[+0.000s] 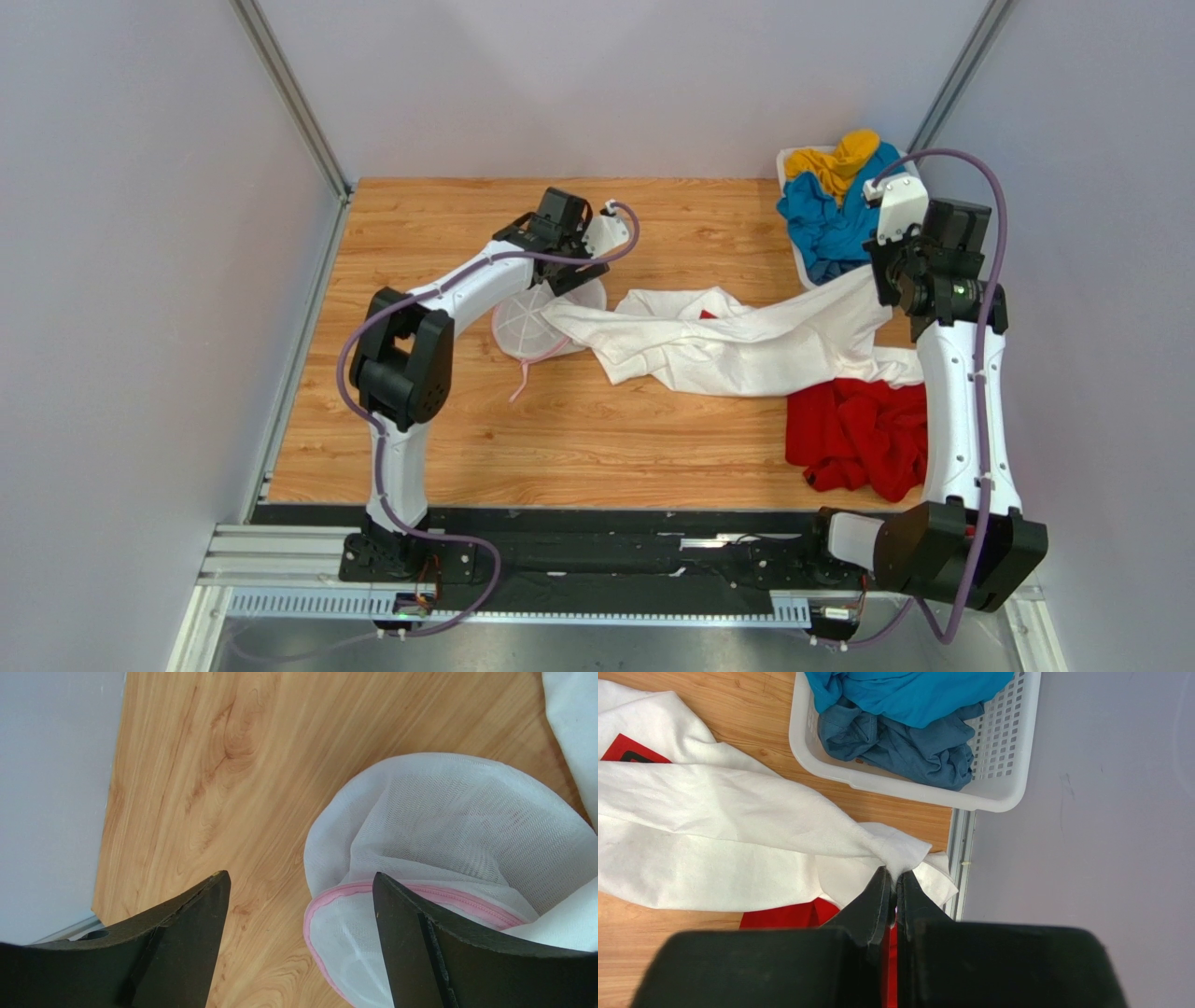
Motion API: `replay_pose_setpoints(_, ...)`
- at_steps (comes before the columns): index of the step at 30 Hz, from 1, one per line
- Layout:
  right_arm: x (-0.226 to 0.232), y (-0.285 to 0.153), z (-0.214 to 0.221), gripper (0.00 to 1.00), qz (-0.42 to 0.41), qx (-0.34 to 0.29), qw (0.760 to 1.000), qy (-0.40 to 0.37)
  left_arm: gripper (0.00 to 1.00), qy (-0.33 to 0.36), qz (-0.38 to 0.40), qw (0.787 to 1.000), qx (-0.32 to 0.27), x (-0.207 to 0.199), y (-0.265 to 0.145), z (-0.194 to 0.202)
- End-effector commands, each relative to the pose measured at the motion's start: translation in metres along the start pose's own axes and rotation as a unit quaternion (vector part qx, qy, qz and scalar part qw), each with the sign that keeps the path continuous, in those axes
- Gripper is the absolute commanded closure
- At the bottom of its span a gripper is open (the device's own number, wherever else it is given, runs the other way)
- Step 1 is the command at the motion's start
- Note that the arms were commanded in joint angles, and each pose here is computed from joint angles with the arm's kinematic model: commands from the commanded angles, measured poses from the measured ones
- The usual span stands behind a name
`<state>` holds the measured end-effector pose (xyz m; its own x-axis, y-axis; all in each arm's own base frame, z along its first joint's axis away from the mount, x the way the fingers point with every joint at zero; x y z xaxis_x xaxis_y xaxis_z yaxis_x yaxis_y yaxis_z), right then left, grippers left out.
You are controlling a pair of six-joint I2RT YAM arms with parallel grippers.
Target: Fold and stack the t-shirts
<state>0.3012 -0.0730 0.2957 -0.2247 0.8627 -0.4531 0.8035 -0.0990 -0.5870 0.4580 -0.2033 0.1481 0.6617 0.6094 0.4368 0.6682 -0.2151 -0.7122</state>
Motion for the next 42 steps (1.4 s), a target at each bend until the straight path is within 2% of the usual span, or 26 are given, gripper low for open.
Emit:
replay_pose_setpoints(1,-0.005,-0.012,-0.017,1.0,0.012,-0.042,0.999,-0.003,0.18,0.029,0.024,0.999,0.014,-0.006,-0.007,0.008)
replay_pose_setpoints(9,-0.005,-0.022,-0.017,1.0,0.017,-0.05,0.999,-0.005,0.25,0.061,0.048,0.994,0.079,-0.021,-0.009,0.045)
replay_pose_setpoints(18,-0.007,-0.037,-0.022,1.0,0.026,-0.065,0.997,-0.007,0.39,0.088,0.035,0.985,0.143,-0.026,-0.03,0.101)
replay_pose_setpoints(29,-0.005,-0.04,-0.026,1.0,0.02,-0.079,0.997,-0.005,0.43,0.038,-0.03,0.975,0.215,0.014,-0.071,0.191)
replay_pose_setpoints(35,-0.004,-0.037,-0.026,1.0,0.019,-0.08,0.997,-0.002,0.44,0.029,-0.049,0.969,0.242,0.022,-0.093,0.233)
replay_pose_setpoints(42,-0.005,-0.039,-0.029,1.0,0.019,-0.089,0.996,0.0,0.45,0.013,-0.102,0.954,0.283,0.042,-0.134,0.289)
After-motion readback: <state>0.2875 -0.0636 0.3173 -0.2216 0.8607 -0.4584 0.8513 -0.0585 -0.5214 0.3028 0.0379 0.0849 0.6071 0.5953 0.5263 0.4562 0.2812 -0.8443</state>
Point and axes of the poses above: each gripper's point midway between its finger pads, its own y axis out along the fingers, its own x axis along the line the jaws close on, z = x × y, the point moved 5 cm from there along -y, back along the fingers, and after that the axes turned 10 degrees about -y, right-handed, at the moved point
